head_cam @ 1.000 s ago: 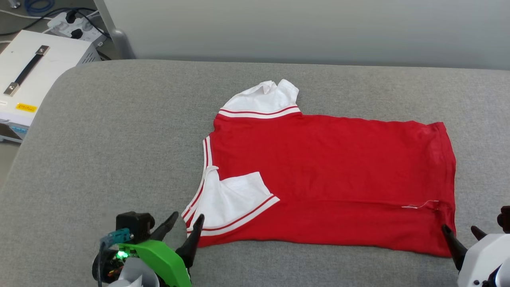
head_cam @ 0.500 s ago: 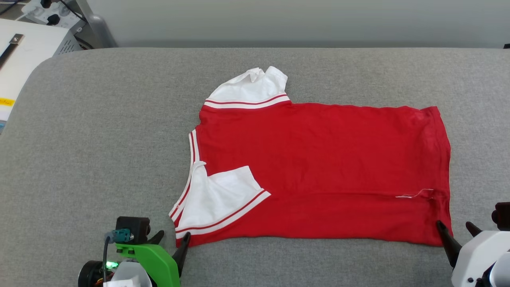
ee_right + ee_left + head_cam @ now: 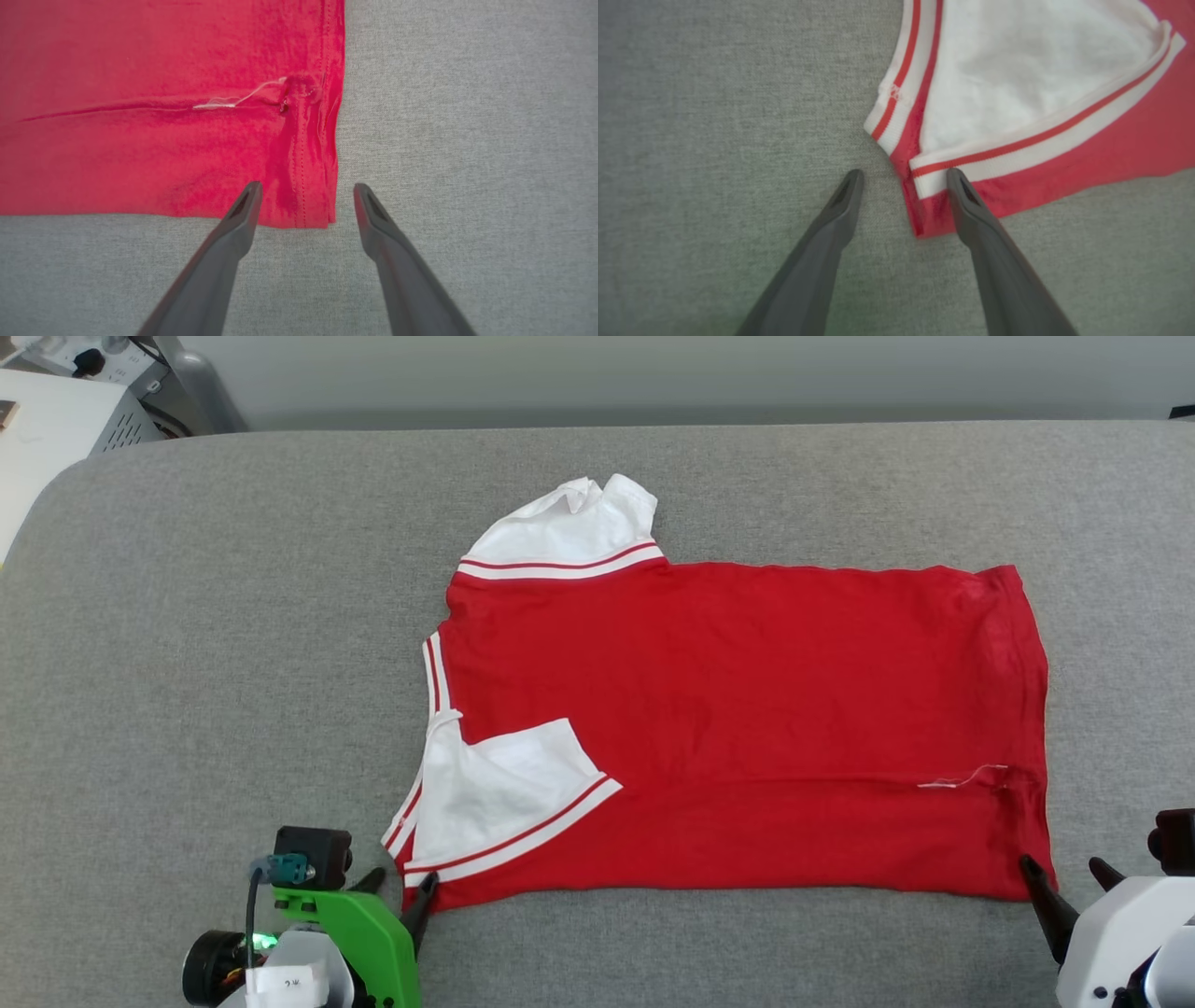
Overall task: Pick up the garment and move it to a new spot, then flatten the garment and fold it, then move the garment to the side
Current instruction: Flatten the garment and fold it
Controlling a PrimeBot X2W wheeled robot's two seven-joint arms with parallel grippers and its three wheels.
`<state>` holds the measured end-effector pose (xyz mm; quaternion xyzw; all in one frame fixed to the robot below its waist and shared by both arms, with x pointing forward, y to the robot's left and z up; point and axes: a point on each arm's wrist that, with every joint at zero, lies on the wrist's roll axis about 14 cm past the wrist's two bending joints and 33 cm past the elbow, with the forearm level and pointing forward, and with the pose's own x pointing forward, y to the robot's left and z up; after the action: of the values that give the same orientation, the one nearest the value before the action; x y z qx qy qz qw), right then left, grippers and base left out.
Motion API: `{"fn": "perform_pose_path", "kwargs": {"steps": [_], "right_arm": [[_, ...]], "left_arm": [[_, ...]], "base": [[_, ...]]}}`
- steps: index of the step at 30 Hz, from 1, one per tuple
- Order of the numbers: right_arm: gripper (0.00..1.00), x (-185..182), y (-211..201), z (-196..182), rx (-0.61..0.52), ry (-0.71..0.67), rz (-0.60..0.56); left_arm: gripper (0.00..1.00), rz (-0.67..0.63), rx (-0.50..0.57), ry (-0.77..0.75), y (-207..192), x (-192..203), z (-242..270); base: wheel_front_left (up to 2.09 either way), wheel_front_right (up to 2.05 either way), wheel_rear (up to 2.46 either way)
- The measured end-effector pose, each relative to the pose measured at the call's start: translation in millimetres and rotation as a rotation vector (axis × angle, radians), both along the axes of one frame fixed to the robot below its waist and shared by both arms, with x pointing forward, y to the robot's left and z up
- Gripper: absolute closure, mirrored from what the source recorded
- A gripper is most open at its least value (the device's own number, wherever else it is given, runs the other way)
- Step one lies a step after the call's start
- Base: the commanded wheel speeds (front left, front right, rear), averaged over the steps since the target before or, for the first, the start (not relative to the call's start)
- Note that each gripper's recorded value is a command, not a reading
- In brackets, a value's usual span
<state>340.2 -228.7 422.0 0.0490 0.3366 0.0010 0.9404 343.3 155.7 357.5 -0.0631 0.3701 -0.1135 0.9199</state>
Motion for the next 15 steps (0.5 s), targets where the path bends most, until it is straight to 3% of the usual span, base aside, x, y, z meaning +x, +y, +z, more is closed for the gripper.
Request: {"fn": "perform_pose_path", "kwargs": {"steps": [6,15], "right_arm": [[0.0,0,-3,5,-0.02,-0.003,0.006],[0.0,2,-8,-7,-0.047,0.054,-0.007]], "left_arm": [[1.0,-0.005,-0.03,0.001,-8,-3,2],[1.0,0.028,-0.106,-0.124,-13,5,38]], "base": [[0.0,0.0,0.0],[0.0,0.0,0.0]]}}
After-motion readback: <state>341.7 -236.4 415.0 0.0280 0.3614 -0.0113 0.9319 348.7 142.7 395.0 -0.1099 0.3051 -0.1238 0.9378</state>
